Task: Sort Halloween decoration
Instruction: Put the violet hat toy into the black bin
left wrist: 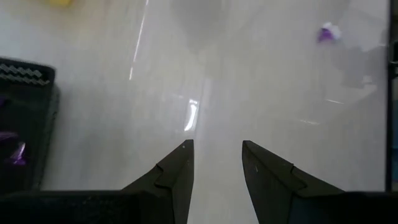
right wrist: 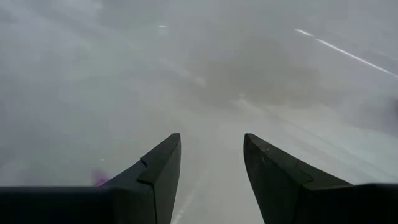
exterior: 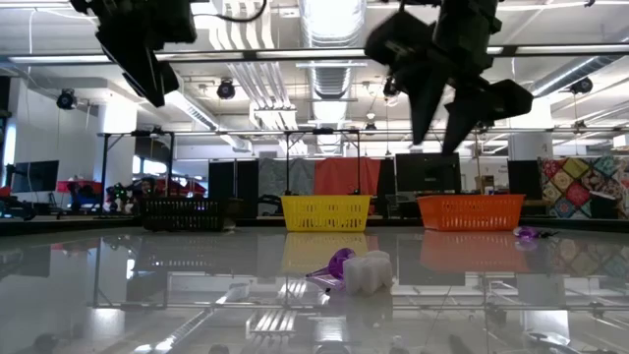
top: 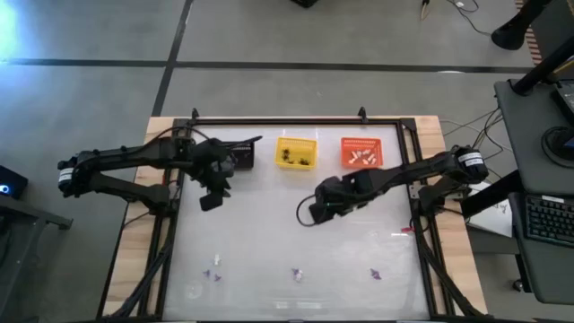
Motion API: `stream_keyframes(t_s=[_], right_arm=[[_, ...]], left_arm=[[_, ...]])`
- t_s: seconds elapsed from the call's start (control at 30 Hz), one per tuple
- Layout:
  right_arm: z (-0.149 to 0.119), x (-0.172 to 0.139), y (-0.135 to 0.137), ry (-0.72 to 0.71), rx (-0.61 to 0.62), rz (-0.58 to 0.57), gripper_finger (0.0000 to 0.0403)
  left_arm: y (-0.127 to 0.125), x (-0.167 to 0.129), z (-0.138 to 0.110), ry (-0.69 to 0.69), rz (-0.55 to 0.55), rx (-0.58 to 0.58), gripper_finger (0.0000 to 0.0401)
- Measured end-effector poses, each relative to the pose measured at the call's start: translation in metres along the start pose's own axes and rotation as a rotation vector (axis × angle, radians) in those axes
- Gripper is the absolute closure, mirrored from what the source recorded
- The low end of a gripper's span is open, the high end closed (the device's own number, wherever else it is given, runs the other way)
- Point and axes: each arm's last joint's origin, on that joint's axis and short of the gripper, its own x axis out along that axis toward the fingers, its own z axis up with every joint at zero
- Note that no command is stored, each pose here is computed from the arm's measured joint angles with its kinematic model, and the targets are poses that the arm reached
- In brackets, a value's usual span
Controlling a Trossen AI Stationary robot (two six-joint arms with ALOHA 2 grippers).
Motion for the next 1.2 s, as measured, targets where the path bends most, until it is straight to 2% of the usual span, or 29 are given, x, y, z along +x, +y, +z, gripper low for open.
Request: stream_keyframes(t_s=[0.23, 0.37, 0.57, 0.8, 1.0, 1.2], right_arm=[[-0.025, 0.019, 0.031, -0.028, -0.061, 0.165, 0.0236], [-0.035, 0.033, 0.042, -0.026, -0.099, 0.218, 0.0236], [-0.038, 0.047, 0.045, -0.019, -0.103, 0.210, 0.0236], [-0.038, 0.043, 0.045, -0.033, -0.130, 0.219, 0.0236], [-0.040, 0.045, 0.047, -0.011, -0.160, 0.235, 0.0236], [-0.046, 0.052, 0.056, -0.016, -0.306, 0.304, 0.0236]], left_arm=[[-0.018, -0.006, -0.008, -0.010, -0.043, 0.011, 0.0283], [-0.029, -0.001, -0.019, 0.027, -0.074, -0.015, 0.0283], [-0.043, 0.016, -0.047, 0.107, -0.024, -0.088, 0.0283], [-0.059, 0.033, -0.071, 0.170, -0.010, -0.153, 0.0283], [-0.067, 0.041, -0.076, 0.181, 0.019, -0.204, 0.0283], [-0.070, 0.040, -0.072, 0.178, 0.015, -0.189, 0.0283]])
